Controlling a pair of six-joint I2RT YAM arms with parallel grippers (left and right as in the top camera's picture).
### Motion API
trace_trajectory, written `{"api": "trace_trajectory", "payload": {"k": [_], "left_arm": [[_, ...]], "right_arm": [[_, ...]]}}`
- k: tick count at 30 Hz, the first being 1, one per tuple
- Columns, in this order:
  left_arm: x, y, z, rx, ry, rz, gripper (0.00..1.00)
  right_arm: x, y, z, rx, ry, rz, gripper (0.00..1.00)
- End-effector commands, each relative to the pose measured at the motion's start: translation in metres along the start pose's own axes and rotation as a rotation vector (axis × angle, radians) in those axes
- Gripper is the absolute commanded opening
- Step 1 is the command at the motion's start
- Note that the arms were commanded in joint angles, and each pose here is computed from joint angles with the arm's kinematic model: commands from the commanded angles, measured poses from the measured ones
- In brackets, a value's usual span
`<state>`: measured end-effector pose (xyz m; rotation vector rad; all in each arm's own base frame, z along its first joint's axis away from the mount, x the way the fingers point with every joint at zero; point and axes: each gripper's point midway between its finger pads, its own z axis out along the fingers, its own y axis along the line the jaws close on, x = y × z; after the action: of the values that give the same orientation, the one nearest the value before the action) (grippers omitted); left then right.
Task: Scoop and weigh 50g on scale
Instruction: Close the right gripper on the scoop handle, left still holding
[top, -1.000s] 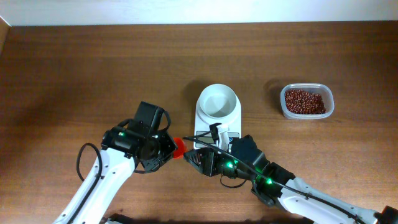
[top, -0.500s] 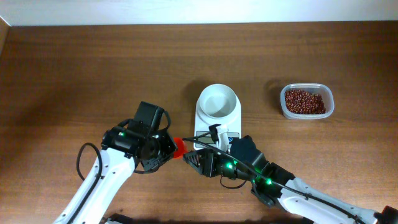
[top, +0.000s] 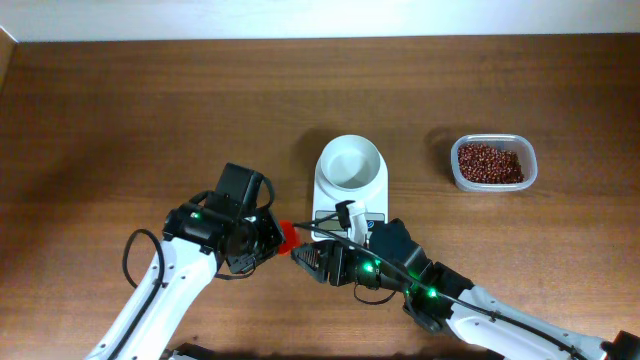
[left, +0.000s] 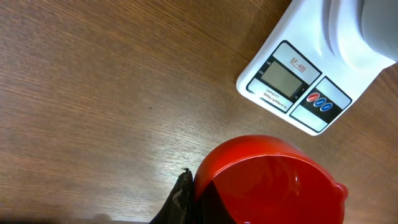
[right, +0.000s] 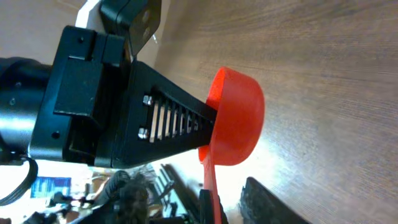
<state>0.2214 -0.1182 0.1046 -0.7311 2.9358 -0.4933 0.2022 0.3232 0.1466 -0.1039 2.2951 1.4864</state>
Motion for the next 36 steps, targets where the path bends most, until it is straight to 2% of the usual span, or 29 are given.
{"api": "trace_trajectory", "payload": {"k": [1, 9, 15, 29, 36], "left_arm": [[0.001, 0.007, 0.001, -0.043, -0.005, 0.067, 0.0], [-0.011, 0.017, -0.001, -0.104, -0.07, 0.069, 0.0], [-0.014, 0.015, -0.001, -0.097, -0.083, 0.055, 0.0], [-0.013, 0.02, -0.001, -0.103, -0.103, -0.259, 0.0], [-0.01, 0.019, -0.001, -0.095, -0.087, -0.334, 0.0]], "right_arm": [[-0.02, 0.001, -0.001, 0.023, -0.09, -0.018, 0.54], [-0.028, -0.004, -0.004, 0.03, -0.108, -0.009, 0.54], [-0.017, 0.003, -0.004, -0.013, -0.043, -0.009, 0.54], [-0.01, 0.006, -0.004, -0.031, 0.0, 0.027, 0.51], [-0.01, 0.007, -0.004, -0.033, 0.002, 0.057, 0.48]]}}
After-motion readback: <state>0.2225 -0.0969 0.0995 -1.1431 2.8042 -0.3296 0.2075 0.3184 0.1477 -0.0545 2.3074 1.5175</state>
